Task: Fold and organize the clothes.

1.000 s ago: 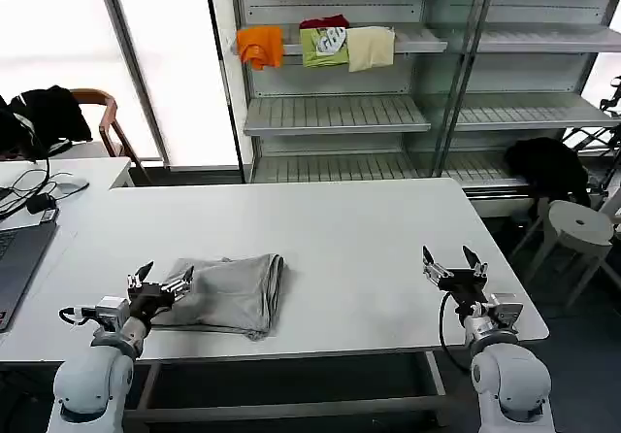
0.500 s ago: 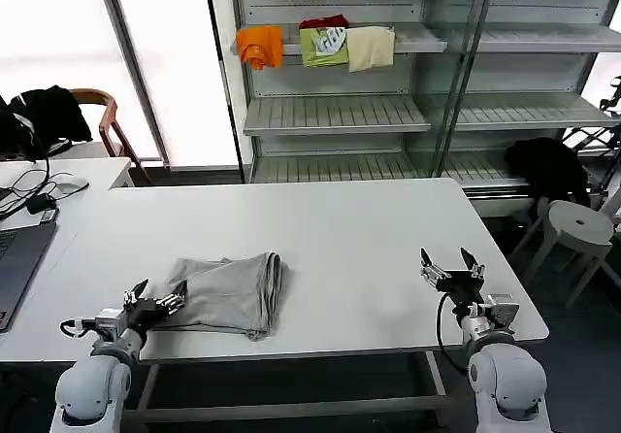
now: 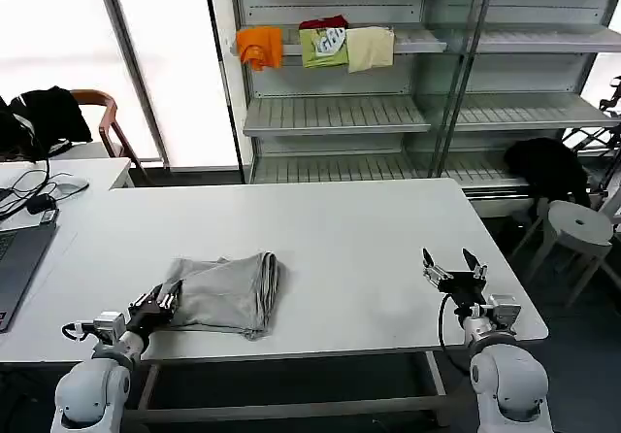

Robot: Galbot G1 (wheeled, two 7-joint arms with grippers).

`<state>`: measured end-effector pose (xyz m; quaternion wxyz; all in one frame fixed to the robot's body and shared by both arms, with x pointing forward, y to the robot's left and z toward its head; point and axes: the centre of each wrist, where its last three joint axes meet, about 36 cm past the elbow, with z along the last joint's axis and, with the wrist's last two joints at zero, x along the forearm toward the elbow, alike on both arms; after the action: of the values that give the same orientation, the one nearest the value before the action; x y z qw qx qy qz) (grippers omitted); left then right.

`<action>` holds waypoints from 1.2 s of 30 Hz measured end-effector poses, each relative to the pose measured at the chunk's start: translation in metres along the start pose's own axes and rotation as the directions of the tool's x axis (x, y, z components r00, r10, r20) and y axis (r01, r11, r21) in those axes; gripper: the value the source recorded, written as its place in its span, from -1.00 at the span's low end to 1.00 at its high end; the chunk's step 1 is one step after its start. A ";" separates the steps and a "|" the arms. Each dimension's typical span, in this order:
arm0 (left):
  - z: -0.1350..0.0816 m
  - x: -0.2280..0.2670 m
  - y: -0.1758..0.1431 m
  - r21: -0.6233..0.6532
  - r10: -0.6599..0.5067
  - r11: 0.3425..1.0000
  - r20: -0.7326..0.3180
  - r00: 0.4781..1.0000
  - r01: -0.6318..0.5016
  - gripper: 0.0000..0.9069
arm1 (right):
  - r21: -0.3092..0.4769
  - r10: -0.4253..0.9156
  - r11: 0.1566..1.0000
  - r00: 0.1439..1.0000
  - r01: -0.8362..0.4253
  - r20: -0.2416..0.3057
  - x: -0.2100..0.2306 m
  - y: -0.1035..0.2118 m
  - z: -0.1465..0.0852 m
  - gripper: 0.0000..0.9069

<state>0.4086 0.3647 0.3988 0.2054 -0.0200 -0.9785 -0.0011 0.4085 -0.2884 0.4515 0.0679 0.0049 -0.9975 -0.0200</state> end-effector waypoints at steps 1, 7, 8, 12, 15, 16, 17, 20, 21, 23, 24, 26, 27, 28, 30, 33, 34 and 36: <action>0.000 0.000 0.000 0.009 0.005 1.000 -0.002 1.000 -0.005 -0.96 | 0.000 0.001 1.000 1.000 -0.001 0.000 0.000 0.000 0.000 1.00; -0.002 0.000 0.001 0.056 0.024 0.998 0.005 1.000 -0.024 -0.96 | 0.002 0.003 1.000 1.000 -0.003 0.003 0.001 -0.003 -0.001 1.00; -0.002 0.001 0.002 0.060 0.024 0.998 0.008 1.000 -0.025 -0.98 | 0.003 0.004 1.000 1.000 -0.004 0.003 0.001 -0.003 -0.002 1.00; -0.009 0.005 0.008 0.047 0.010 0.999 0.033 0.999 -0.011 -0.98 | 0.004 0.007 1.000 1.000 -0.007 0.003 0.001 -0.006 -0.002 1.00; -0.020 0.009 0.020 0.000 -0.022 1.000 0.071 0.997 0.022 -0.98 | 0.001 0.007 1.000 1.000 -0.007 0.003 0.000 -0.007 -0.001 1.00; -0.023 0.011 0.026 -0.019 -0.035 0.999 0.082 0.996 0.037 -0.98 | 0.000 0.006 1.000 1.000 -0.006 0.003 0.000 -0.007 -0.001 1.00; -0.028 0.013 0.033 -0.040 -0.051 0.998 0.094 0.994 0.055 -0.98 | 0.000 0.005 1.000 1.000 -0.005 0.004 0.000 -0.007 -0.001 1.00; -0.045 0.021 0.057 -0.120 -0.105 0.985 0.137 0.985 0.122 -0.98 | -0.004 0.001 1.000 1.000 -0.001 0.004 -0.003 -0.005 0.001 1.00; -0.052 0.025 0.067 -0.149 -0.124 0.978 0.152 0.981 0.146 -0.98 | -0.006 0.000 1.000 1.000 0.000 0.004 -0.003 -0.005 0.001 1.00; -0.066 0.032 0.083 -0.202 -0.157 0.960 0.180 0.971 0.192 -0.98 | -0.008 -0.003 1.000 1.000 0.003 0.005 -0.005 -0.003 0.002 1.00; -0.074 0.036 0.092 -0.231 -0.173 0.949 0.195 0.965 0.217 -0.98 | -0.009 -0.005 1.000 1.000 0.005 0.005 -0.005 -0.002 0.003 1.00; -0.090 0.043 0.107 -0.281 -0.201 0.924 0.223 0.954 0.260 -0.98 | -0.010 -0.007 1.000 1.000 0.007 0.004 -0.006 -0.002 0.004 1.00; -0.098 0.046 0.114 -0.306 -0.213 0.910 0.235 0.948 0.280 -0.98 | -0.011 -0.007 1.000 1.000 0.007 0.004 -0.007 -0.002 0.004 1.00; -0.106 0.049 0.119 -0.329 -0.221 0.897 0.245 0.944 0.296 -0.98 | -0.011 -0.007 1.000 1.000 0.007 0.004 -0.007 -0.002 0.005 1.00; -0.123 0.055 0.128 -0.373 -0.236 0.869 0.268 0.934 0.326 -0.96 | -0.011 -0.007 1.000 1.000 0.007 0.002 -0.007 -0.003 0.006 1.00; -0.149 0.063 0.136 -0.428 -0.246 0.828 0.302 0.921 0.362 -0.96 | -0.011 -0.004 1.000 1.000 0.004 -0.001 -0.005 -0.006 0.008 1.00; -0.156 0.065 0.138 -0.441 -0.249 0.816 0.314 0.916 0.373 -0.96 | -0.011 -0.002 1.000 1.000 0.002 -0.001 -0.005 -0.007 0.008 1.00; -0.167 0.069 0.138 -0.468 -0.248 0.795 0.332 0.910 0.387 -0.96 | -0.012 0.000 1.000 1.000 0.000 -0.002 -0.004 -0.009 0.010 1.00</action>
<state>0.4183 0.5038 0.5784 0.0623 0.0907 -0.9478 -0.2994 0.4110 -0.2972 0.4410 0.0690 0.0044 -0.9973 -0.0260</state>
